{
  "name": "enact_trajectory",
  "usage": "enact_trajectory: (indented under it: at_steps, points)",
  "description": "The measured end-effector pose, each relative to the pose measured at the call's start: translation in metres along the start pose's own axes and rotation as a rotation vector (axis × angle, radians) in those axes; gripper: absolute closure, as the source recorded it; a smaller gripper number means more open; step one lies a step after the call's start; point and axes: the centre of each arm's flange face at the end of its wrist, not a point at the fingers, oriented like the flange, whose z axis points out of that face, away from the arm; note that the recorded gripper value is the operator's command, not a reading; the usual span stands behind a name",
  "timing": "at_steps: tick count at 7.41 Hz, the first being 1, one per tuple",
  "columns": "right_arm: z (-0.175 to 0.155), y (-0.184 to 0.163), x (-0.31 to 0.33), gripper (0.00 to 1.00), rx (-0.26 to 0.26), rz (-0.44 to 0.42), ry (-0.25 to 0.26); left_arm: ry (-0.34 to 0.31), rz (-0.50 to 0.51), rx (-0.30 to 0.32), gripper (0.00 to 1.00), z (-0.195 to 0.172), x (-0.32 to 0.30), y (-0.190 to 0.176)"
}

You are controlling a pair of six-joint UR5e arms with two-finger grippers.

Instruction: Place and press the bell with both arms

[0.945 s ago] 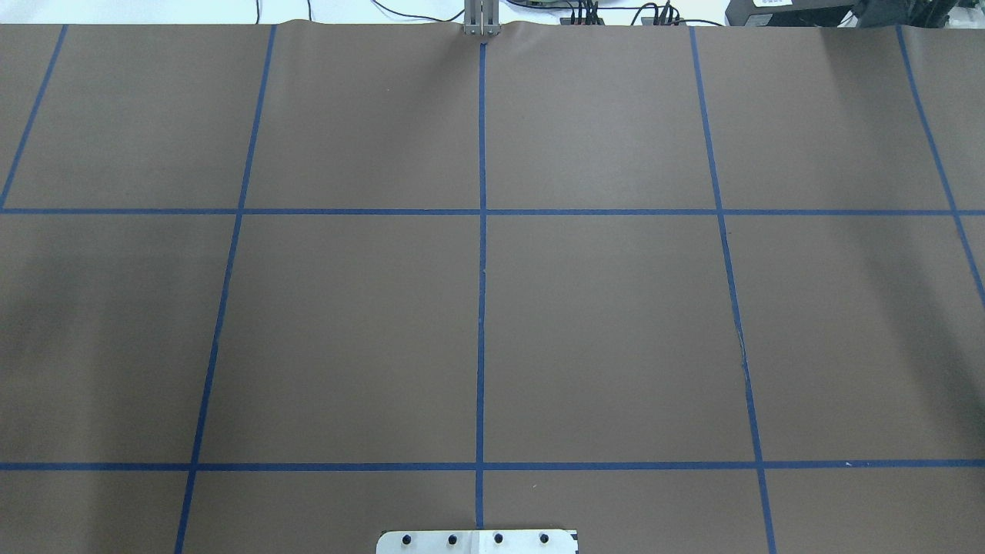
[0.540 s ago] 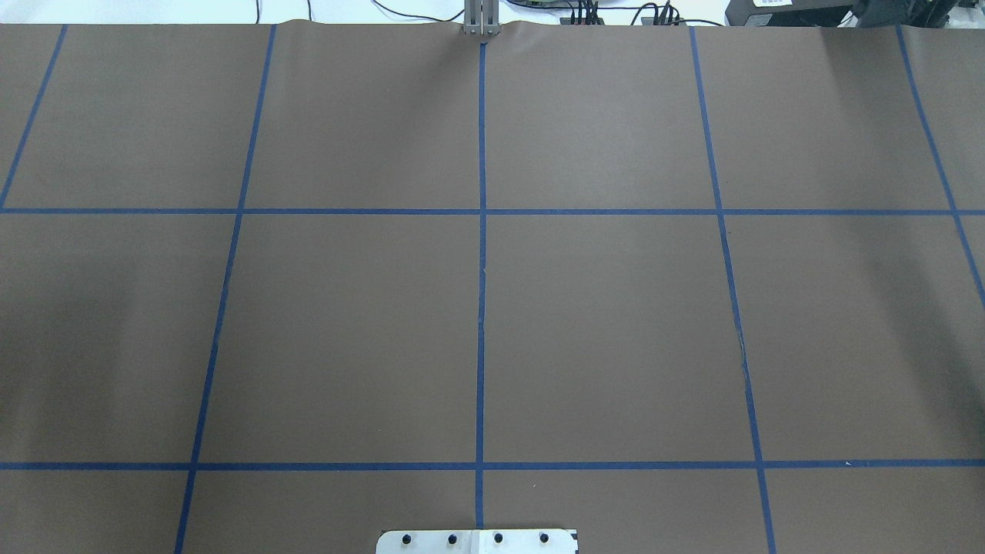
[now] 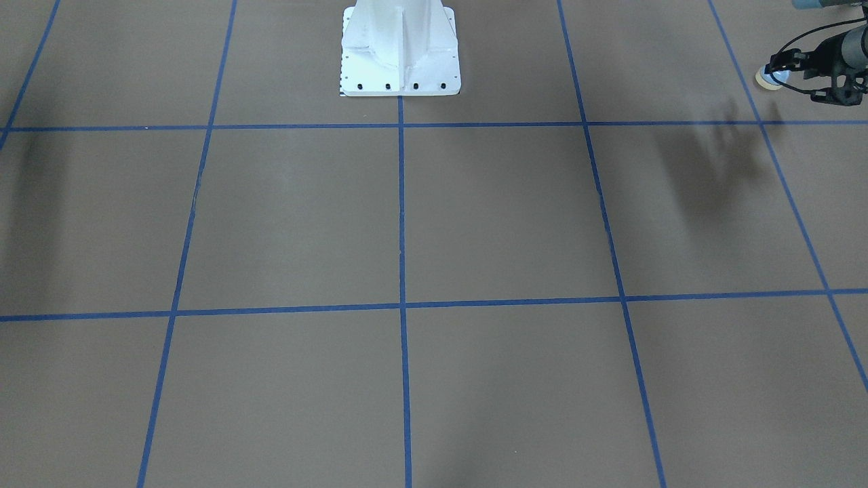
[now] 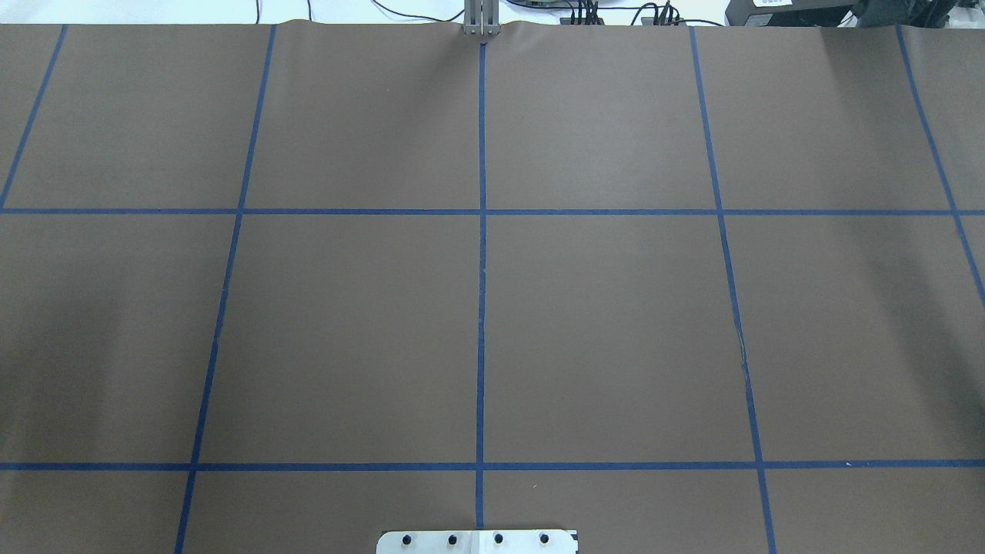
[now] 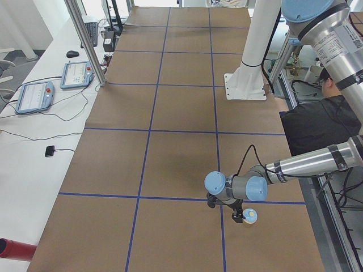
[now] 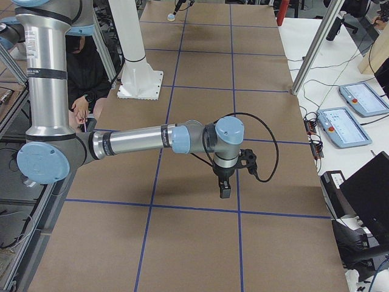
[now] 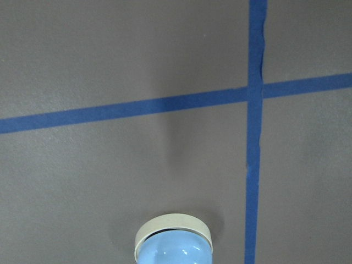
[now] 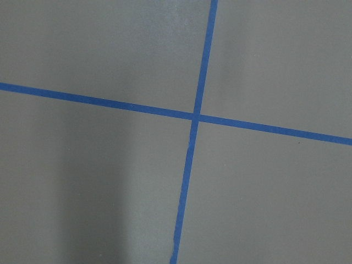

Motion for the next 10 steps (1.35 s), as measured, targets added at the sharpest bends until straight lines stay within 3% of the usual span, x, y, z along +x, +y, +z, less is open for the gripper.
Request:
enact_trajectory:
  at_steps: [3, 5, 10]
  points:
    - [0.0, 0.0, 0.0, 0.0, -0.001, 0.004, 0.001, -0.051, 0.0, -0.083, 0.01, 0.023, 0.007, -0.004]
    - [0.0, 0.0, 0.0, 0.0, -0.001, 0.004, 0.001, -0.089, -0.011, -0.095, 0.01, 0.031, -0.004, -0.007]
    - [0.0, 0.0, 0.0, 0.0, -0.001, 0.003, 0.001, -0.102, -0.01, -0.106, 0.01, 0.042, -0.01, -0.028]
